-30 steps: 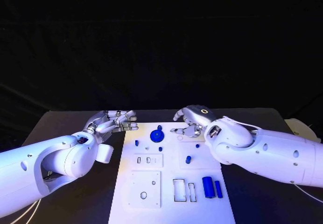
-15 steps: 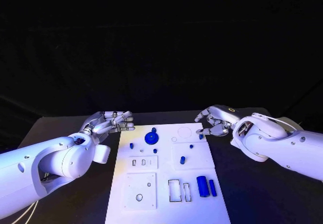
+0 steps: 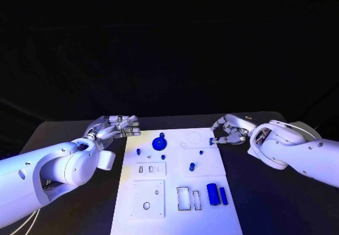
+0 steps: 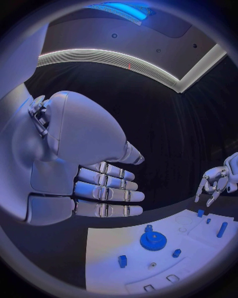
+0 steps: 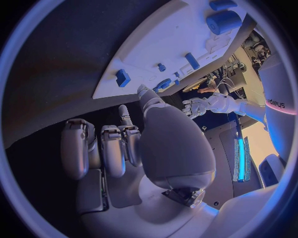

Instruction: Assemble the parts on the task board

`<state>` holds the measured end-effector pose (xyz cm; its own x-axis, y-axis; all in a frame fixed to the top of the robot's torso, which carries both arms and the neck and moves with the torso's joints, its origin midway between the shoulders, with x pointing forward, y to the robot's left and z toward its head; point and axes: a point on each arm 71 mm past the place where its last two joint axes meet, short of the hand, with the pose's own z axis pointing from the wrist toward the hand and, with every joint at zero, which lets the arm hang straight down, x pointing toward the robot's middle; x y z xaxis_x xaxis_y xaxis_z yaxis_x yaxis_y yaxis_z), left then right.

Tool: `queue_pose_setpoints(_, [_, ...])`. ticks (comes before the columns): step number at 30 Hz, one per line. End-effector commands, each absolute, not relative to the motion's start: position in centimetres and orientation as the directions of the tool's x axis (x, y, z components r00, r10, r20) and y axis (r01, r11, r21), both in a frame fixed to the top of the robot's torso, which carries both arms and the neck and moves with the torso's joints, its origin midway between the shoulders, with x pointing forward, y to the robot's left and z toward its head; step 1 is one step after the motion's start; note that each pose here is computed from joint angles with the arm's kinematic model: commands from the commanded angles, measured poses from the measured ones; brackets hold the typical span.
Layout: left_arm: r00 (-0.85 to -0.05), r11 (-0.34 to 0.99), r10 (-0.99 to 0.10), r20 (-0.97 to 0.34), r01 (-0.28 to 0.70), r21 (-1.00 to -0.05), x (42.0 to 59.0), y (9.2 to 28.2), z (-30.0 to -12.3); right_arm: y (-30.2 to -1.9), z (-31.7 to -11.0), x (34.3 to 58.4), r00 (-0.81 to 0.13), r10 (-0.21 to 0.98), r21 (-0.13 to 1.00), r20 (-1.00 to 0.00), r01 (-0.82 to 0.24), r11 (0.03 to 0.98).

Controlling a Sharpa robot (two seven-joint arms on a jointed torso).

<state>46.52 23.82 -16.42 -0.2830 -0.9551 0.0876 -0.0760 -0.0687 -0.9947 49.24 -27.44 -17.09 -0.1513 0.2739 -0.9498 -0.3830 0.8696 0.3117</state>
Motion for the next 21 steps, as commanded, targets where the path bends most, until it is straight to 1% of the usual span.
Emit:
queue_pose_setpoints(1, [-0.303,-0.079,-0.948,0.097,-0.073,-0.994,46.5,23.6,-16.3,-27.5,-17.7,49.4,-0.181,0.273,0.323,-0.945,-0.379,0.867])
queue_pose_setpoints(10, [-0.302,-0.077,-0.948,0.097,-0.076,-0.994,46.4,23.6,-16.3,-27.3,-18.8,49.5,-0.196,0.259,0.316,-0.946,-0.365,0.876])
queue_pose_setpoints(21, [-0.302,-0.077,-0.948,0.097,-0.076,-0.994,46.4,23.6,-16.3,-27.2,-19.7,49.6,-0.198,0.255,0.312,-0.946,-0.349,0.884])
